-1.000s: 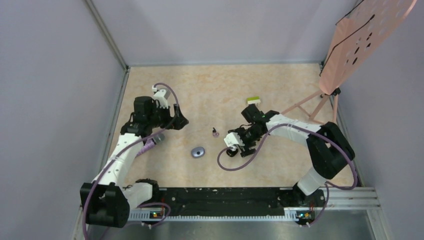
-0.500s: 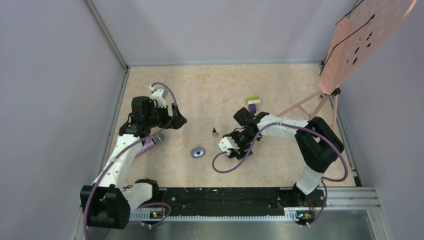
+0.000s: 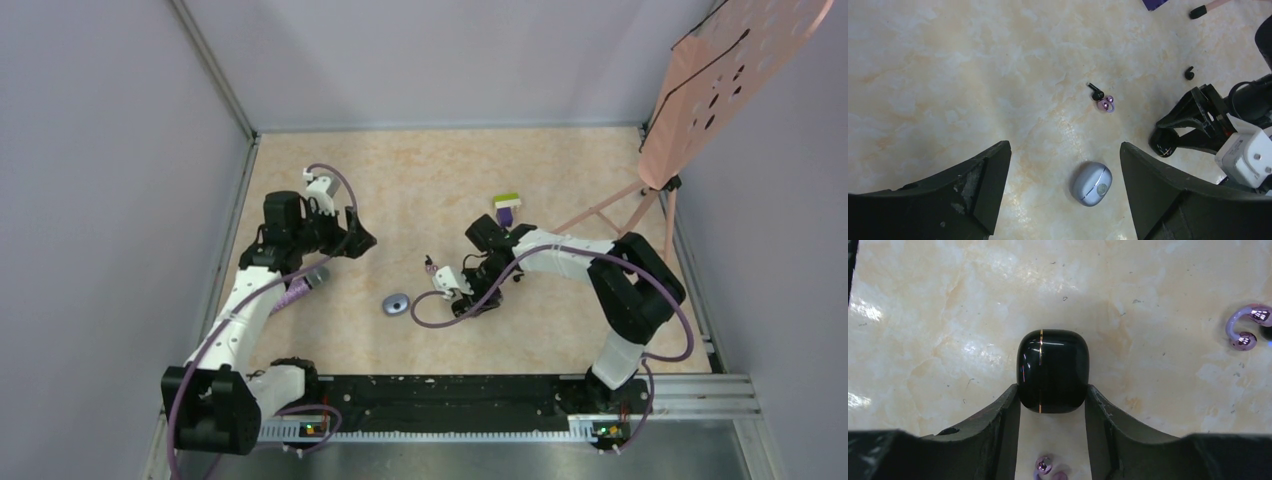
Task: Insert the wireless bluetooth earbuds into the charging case
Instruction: Pick up the charging case at the center of the board.
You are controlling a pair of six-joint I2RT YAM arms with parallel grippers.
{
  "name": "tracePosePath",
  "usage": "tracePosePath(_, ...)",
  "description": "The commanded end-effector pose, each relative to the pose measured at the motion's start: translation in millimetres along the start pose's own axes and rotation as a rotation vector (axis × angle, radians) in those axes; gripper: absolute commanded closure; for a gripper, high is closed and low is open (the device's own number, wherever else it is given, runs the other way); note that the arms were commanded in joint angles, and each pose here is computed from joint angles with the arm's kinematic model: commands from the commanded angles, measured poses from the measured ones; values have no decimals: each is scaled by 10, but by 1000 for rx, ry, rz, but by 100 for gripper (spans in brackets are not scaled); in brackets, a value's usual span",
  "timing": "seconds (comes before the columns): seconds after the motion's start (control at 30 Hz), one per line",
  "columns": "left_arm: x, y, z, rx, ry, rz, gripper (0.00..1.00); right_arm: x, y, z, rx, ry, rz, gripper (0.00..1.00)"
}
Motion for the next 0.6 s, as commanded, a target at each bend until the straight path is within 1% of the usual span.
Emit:
tracePosePath(0.0,-39,-165,234,145,-68,-105,15,-191,-143,208,152,-78,-38,74)
tracePosePath(0.1,-112,-300,298,341,-105,-192,15,-497,-271,331,225,-135,-72,75)
tracePosePath(0.17,-202,-453,316,529,-127,-282,15,-737,-369,437,243,-171,-92,75)
tracePosePath(0.2,-257,-547,299,641,-135,-335,16,-823,-378,481,251,-183,-86,75)
tracePosePath(0.23,-318,-619,290,831,-156,-374,15,-908,-394,533,249,-199,-83,75)
tracePosePath(0.33,-454,-839,154,1256,-194,-491,15,-1050,-350,682,232,-228,-28,75)
tracePosePath(0.37,-483,-899,120,1376,-220,-519,15,-1078,-337,724,249,-237,-6,76)
tracePosePath(0.4,-493,-950,98,1472,-251,-538,15,-1105,-368,763,261,-249,0,78)
tracePosePath(0.47,-495,-1067,99,1617,-343,-576,17,-1110,-417,823,286,-274,29,79)
tracePosePath(0.53,-478,-1164,126,1689,-428,-608,21,-1145,-474,893,281,-299,38,79)
tracePosePath(0.57,-468,-1212,144,1704,-458,-624,23,-1168,-511,922,272,-308,32,79)
Point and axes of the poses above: each gripper's point midway between its finger pads, its own x axis out along the fingers, its own y axis along the line the jaws close on, z = x × y, the point moved 2 cm from there along -x, back along the fingers, and after that the axes turned 6 degrees about -x, right-handed, at the moved point
